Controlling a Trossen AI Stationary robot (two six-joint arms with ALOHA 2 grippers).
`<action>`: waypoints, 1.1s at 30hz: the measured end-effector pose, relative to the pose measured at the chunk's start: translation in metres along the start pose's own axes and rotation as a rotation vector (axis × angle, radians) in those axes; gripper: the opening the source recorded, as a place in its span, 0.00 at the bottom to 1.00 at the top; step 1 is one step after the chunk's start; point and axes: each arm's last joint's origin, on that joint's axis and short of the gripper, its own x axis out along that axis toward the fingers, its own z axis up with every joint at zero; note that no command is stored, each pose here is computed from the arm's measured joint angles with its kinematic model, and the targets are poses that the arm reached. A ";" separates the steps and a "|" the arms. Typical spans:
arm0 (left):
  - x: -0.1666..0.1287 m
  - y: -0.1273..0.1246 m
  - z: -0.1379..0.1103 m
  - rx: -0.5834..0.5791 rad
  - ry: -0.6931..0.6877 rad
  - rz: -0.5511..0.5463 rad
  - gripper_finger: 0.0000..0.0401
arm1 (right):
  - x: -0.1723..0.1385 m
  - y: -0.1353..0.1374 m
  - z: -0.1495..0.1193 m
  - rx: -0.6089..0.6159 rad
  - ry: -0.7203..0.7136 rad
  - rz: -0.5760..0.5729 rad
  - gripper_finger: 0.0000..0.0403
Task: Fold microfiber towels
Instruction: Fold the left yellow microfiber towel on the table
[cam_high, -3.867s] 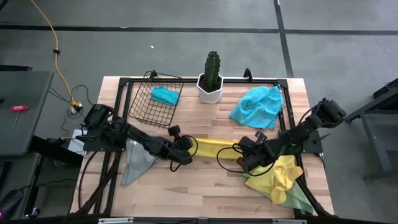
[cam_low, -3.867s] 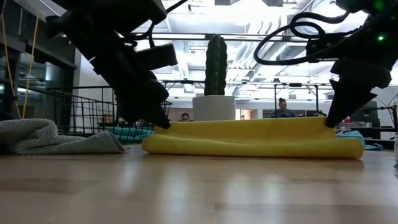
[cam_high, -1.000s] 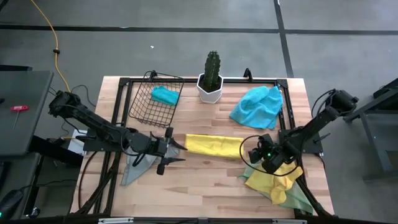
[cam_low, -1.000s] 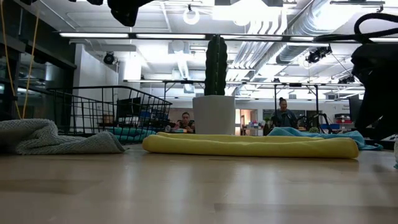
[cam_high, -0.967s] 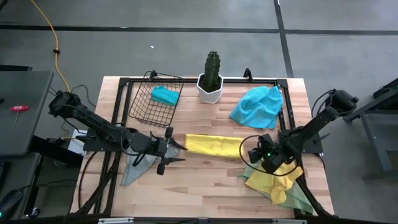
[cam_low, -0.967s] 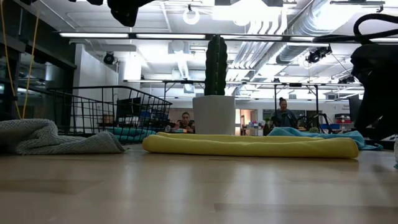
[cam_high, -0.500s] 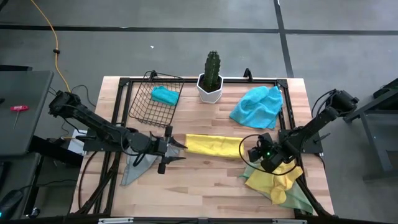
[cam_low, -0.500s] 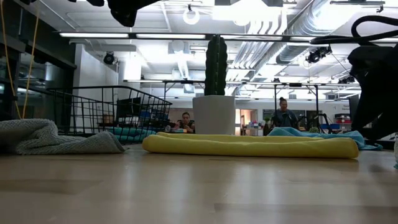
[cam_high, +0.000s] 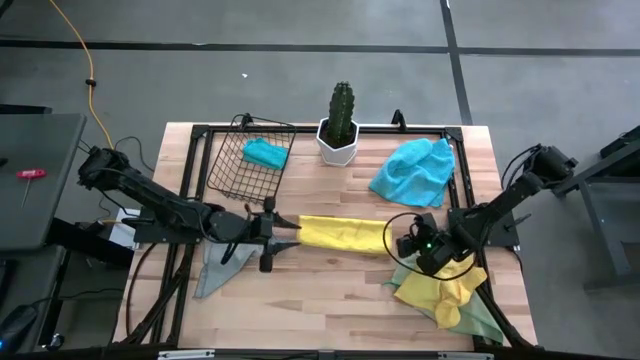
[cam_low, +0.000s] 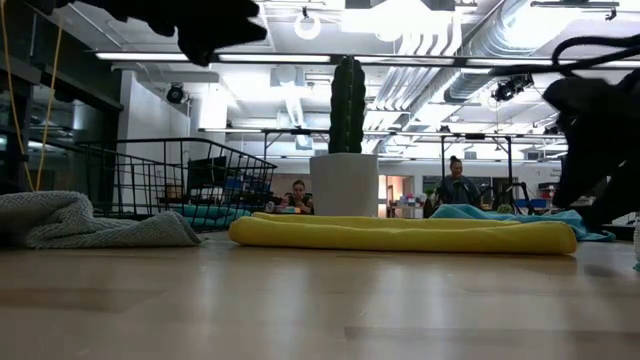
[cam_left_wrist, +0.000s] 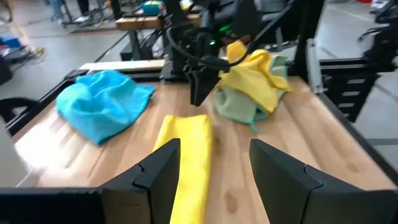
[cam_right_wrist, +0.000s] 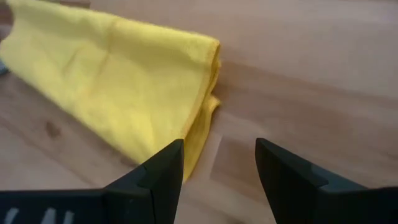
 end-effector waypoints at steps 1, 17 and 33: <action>0.001 0.002 -0.001 -0.007 0.008 0.007 0.46 | 0.003 0.001 0.001 -0.002 -0.007 -0.008 0.47; 0.002 0.006 -0.005 -0.026 0.052 0.023 0.46 | 0.046 0.018 0.003 -0.020 0.018 -0.011 0.47; -0.002 0.009 -0.002 -0.030 0.036 0.074 0.46 | 0.048 0.013 0.004 -0.075 -0.015 -0.053 0.23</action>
